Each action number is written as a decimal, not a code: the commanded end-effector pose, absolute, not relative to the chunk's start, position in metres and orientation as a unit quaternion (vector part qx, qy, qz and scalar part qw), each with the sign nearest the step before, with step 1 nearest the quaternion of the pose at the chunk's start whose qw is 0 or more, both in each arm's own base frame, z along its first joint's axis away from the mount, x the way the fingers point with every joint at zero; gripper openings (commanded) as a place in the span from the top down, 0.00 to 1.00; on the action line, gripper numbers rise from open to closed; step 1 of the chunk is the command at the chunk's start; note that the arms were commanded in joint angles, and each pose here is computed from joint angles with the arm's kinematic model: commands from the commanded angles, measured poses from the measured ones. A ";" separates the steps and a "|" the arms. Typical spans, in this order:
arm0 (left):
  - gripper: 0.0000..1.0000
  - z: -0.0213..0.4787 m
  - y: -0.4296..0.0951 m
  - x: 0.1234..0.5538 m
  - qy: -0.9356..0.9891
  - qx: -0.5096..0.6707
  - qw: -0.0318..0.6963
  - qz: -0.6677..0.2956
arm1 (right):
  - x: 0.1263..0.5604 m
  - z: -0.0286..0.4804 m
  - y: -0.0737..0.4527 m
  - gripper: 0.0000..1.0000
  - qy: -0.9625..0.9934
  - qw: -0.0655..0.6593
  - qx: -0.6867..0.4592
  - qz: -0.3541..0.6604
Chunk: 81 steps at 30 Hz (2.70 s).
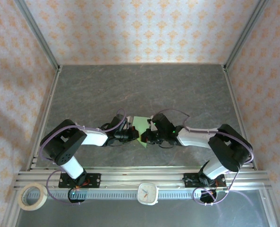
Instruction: Fold a paper plane with a square sheet of paper (pick it up from the middle)
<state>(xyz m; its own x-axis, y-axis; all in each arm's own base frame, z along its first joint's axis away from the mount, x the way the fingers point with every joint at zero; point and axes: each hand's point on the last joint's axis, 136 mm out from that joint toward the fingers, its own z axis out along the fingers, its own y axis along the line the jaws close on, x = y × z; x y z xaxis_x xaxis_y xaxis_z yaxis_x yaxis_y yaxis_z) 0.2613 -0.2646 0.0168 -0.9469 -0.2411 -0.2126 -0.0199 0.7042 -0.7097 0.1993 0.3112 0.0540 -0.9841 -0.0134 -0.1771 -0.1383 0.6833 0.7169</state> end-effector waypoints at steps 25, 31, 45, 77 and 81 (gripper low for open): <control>1.00 -0.018 -0.247 0.246 0.935 -0.080 0.120 -0.323 | 0.170 0.056 0.301 1.00 0.913 0.047 -0.010 0.404; 1.00 -0.018 -0.247 0.246 0.934 -0.080 0.121 -0.326 | 0.193 0.062 0.321 1.00 0.910 0.065 -0.010 0.409; 1.00 -0.019 -0.244 0.249 0.934 -0.091 0.129 -0.320 | 0.155 -0.003 0.285 0.99 0.931 0.005 0.011 0.365; 1.00 0.024 -0.260 0.265 0.912 -0.073 0.171 -0.366 | 0.162 -0.030 0.265 1.00 0.949 0.015 0.063 0.310; 0.99 0.051 -0.268 0.271 0.899 -0.059 0.192 -0.390 | 0.166 -0.029 0.268 1.00 0.949 0.020 0.060 0.310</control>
<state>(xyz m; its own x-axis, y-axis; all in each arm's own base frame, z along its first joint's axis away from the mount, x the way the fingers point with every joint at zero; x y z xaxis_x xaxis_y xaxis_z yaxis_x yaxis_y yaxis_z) 0.2620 -0.2634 0.0288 -0.9361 -0.2575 -0.2395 -0.0073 0.6950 -0.7190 0.1915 0.3046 0.0161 -0.9885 0.1149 -0.0985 0.0065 0.6825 0.7308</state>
